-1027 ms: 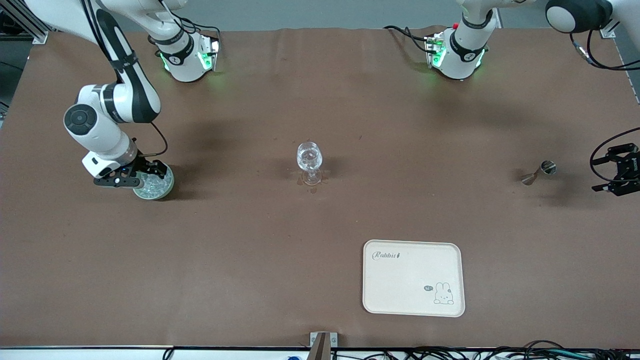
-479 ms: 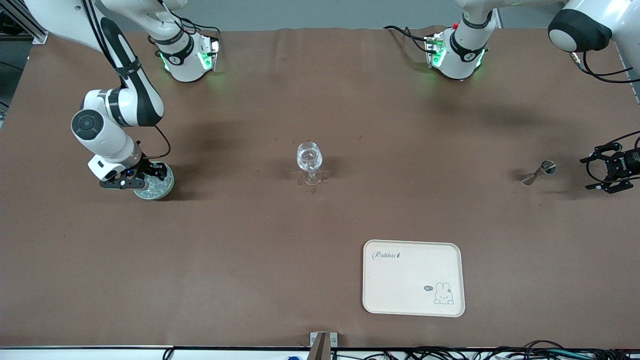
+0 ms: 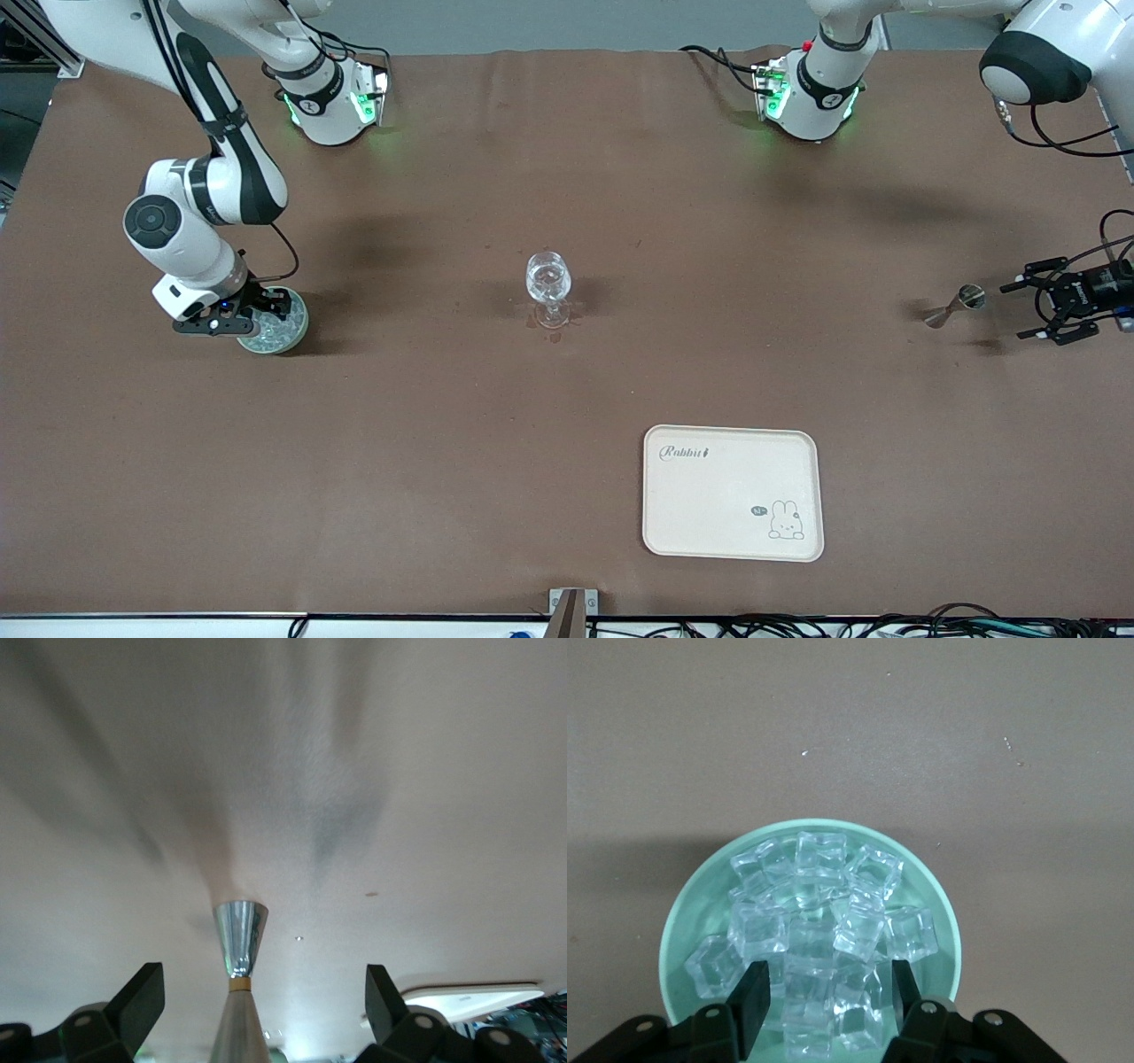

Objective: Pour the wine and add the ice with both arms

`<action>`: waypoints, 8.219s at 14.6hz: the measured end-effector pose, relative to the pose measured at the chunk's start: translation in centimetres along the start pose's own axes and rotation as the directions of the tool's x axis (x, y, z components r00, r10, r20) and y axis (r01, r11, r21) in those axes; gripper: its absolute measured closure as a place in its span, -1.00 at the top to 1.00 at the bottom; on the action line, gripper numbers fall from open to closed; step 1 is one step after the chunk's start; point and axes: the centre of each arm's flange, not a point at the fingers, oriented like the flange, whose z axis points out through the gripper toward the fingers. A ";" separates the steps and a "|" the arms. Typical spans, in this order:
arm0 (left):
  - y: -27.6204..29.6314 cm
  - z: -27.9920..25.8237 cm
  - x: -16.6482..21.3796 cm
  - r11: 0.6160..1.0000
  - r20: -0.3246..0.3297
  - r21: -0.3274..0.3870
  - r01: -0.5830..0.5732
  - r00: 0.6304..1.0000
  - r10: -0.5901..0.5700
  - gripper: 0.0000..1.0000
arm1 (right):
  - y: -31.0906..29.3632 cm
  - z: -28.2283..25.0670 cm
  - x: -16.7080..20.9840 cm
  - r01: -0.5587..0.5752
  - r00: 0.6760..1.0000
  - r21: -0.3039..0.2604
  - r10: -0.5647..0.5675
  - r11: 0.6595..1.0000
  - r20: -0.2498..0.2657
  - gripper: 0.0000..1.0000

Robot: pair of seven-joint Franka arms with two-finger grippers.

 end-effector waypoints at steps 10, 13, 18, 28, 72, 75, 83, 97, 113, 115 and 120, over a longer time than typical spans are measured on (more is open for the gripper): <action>0.7 4.2 -1.3 0.998 0.136 0.059 0.007 0.991 -0.015 1.00 | 0.1 0.6 0.0 -0.001 1.000 0.000 0.001 1.000 0.000 0.23; -0.6 5.3 -0.7 0.999 0.166 0.046 0.010 0.986 -0.018 1.00 | 0.0 0.6 0.0 0.000 1.000 0.000 0.000 1.000 -0.001 0.20; -1.3 6.5 -0.5 0.999 0.181 0.040 0.026 0.983 -0.033 1.00 | -0.1 0.6 0.0 0.000 1.000 -0.001 0.000 1.000 0.005 0.13; -1.9 8.2 -0.4 0.999 0.186 0.031 0.009 0.983 -0.015 0.97 | -0.7 0.3 0.3 -0.010 1.000 0.000 0.010 1.000 -0.001 -0.51; 2.0 3.6 -11.9 0.983 0.430 -0.049 -0.176 0.885 0.180 -0.55 | 3.9 -42.9 7.4 -0.175 0.984 0.087 0.171 0.981 0.053 -0.51; 2.8 4.4 -15.9 0.978 0.510 -0.016 -0.208 0.839 0.187 -0.55 | 3.9 -42.9 7.4 -0.175 0.984 0.087 0.171 0.981 0.053 -0.51; 3.8 7.4 -28.1 0.974 0.531 0.080 -0.213 0.836 0.139 -0.55 | 4.0 -43.3 7.8 -0.177 0.984 0.102 0.176 0.979 0.015 -0.51; 3.8 24.2 -48.3 0.967 0.304 0.227 -0.116 0.952 0.043 -0.55 | 4.0 -43.2 7.8 -0.176 0.984 0.106 0.175 0.979 0.017 -0.51; -1.4 42.8 -58.8 0.982 0.102 0.172 -0.076 0.993 0.059 -0.55 | 3.7 -43.2 7.8 -0.172 0.985 0.108 0.171 0.979 0.018 -0.51; -1.4 43.8 -58.9 0.979 0.078 0.174 -0.108 0.992 0.096 -0.55 | 3.7 -43.2 7.8 -0.172 0.985 0.108 0.171 0.979 0.018 -0.51; -0.7 46.3 -60.5 0.974 -0.029 0.194 -0.116 0.992 0.124 -0.55 | 3.7 -43.2 7.8 -0.172 0.985 0.108 0.171 0.979 0.018 -0.51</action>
